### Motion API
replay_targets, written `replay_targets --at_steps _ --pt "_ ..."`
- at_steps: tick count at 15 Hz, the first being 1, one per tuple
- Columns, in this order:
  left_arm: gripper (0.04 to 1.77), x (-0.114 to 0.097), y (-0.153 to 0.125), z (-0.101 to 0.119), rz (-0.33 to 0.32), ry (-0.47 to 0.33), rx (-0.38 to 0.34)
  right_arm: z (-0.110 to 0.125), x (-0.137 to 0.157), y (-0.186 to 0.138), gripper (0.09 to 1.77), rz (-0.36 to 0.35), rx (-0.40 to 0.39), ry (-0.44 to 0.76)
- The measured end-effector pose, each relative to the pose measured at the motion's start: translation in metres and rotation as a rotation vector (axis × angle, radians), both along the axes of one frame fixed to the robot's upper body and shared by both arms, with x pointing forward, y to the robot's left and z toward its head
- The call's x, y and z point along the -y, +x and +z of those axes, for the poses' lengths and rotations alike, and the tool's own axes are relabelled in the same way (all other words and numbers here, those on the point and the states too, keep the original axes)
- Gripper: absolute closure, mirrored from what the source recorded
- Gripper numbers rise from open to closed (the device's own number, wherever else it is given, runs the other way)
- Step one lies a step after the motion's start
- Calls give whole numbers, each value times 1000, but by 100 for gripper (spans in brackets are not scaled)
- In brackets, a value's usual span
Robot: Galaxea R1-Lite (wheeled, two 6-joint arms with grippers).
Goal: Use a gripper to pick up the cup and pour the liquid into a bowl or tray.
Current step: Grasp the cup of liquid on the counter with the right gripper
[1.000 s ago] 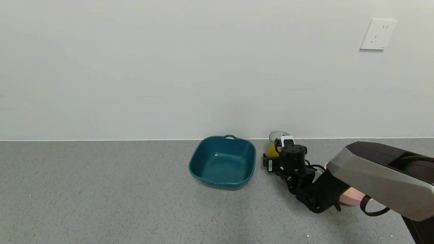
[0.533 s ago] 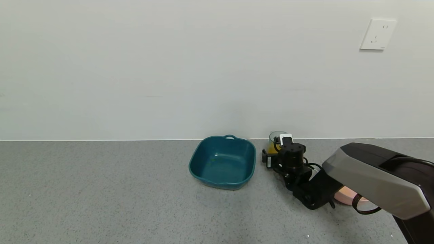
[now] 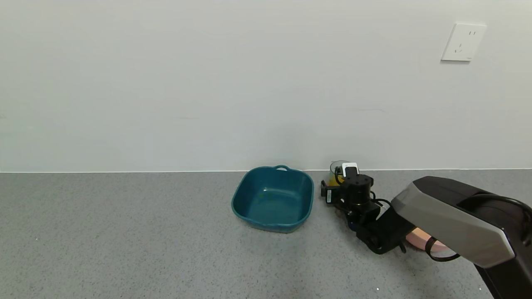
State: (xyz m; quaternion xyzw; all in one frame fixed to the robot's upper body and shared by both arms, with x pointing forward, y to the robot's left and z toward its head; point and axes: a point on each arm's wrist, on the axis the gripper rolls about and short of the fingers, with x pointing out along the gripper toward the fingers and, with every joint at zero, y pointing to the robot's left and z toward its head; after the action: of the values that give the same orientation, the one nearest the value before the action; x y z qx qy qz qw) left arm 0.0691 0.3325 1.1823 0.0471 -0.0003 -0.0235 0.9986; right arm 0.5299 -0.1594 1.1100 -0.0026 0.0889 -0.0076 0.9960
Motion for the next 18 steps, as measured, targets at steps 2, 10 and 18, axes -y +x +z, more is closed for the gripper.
replay_targets --at_steps 2,10,18 --pt "9 0 0 0 0 0 0 -2 1 2 15 -4 1 0" --pt "9 0 0 0 0 0 0 -5 0 8 15 0 10 -17" --pt "9 0 0 0 0 0 0 -4 0 11 49 -1 16 -15"
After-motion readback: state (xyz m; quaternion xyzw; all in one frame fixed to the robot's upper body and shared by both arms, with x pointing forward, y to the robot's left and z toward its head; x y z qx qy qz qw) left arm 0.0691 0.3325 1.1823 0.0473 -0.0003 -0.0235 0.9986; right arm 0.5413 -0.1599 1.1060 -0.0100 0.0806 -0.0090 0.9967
